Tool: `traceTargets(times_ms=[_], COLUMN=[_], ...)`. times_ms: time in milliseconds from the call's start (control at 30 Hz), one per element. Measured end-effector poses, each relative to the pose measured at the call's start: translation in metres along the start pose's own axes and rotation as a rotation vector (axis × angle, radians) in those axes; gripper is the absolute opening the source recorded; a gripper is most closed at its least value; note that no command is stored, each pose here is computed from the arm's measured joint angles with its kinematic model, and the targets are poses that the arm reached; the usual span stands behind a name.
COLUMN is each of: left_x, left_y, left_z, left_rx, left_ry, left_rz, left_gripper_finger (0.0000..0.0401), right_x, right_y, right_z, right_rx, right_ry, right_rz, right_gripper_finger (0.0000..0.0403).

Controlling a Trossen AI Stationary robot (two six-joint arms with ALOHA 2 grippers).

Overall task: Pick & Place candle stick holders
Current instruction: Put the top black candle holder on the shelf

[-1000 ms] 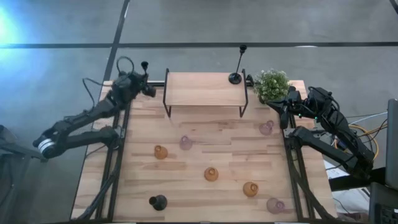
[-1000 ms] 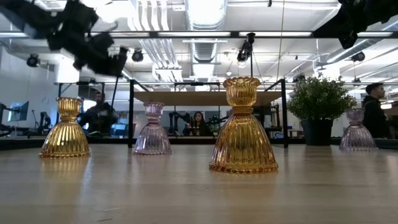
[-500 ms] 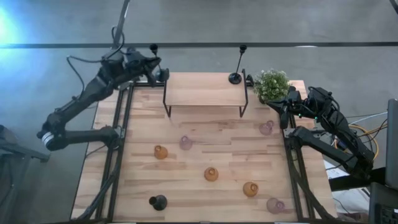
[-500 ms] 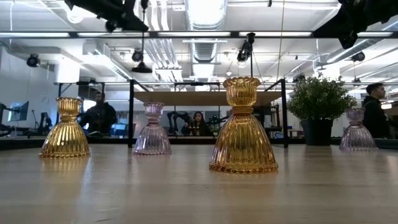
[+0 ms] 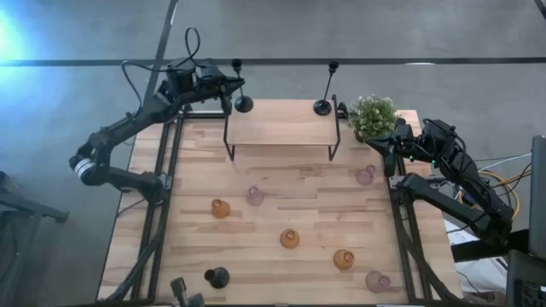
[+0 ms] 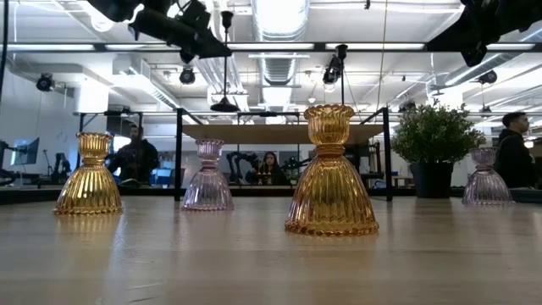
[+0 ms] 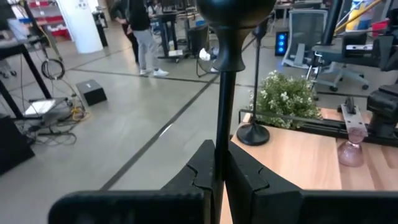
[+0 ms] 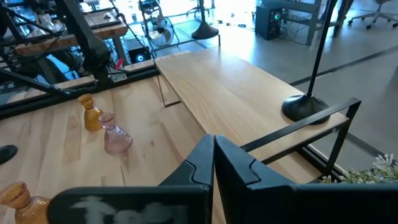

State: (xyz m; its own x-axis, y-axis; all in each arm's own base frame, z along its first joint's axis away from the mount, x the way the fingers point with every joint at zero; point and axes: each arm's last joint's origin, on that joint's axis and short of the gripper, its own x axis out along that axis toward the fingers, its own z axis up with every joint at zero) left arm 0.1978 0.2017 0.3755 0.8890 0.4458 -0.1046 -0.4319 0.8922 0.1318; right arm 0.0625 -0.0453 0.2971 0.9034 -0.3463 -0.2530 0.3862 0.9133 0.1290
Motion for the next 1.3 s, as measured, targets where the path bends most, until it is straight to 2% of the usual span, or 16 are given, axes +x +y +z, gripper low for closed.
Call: traceTargets(times_ms=[233,567,733,1300], left_x=[0.006,-0.001,0.005,0.011], left_y=[0.009,0.019,0.022,0.030], left_z=[-0.011,-0.034,-0.047,-0.056], left_rx=[-0.053,-0.068,-0.083,-0.086], left_ry=[0.007,-0.040,0.000,0.033], left_rz=[-0.030,0.032,0.034,0.073], left_gripper_finger=[0.0017,0.0017,0.0017,0.0017], right_x=[0.000,0.000,0.000,0.000], right_y=[0.000,0.000,0.000,0.000], right_z=[0.000,0.000,0.000,0.000], right_rx=[0.000,0.000,0.000,0.000], right_ry=[0.000,0.000,0.001,0.001], right_rz=[0.000,0.000,0.000,0.000], right_gripper_finger=[0.0008,0.0008,0.0008,0.0008])
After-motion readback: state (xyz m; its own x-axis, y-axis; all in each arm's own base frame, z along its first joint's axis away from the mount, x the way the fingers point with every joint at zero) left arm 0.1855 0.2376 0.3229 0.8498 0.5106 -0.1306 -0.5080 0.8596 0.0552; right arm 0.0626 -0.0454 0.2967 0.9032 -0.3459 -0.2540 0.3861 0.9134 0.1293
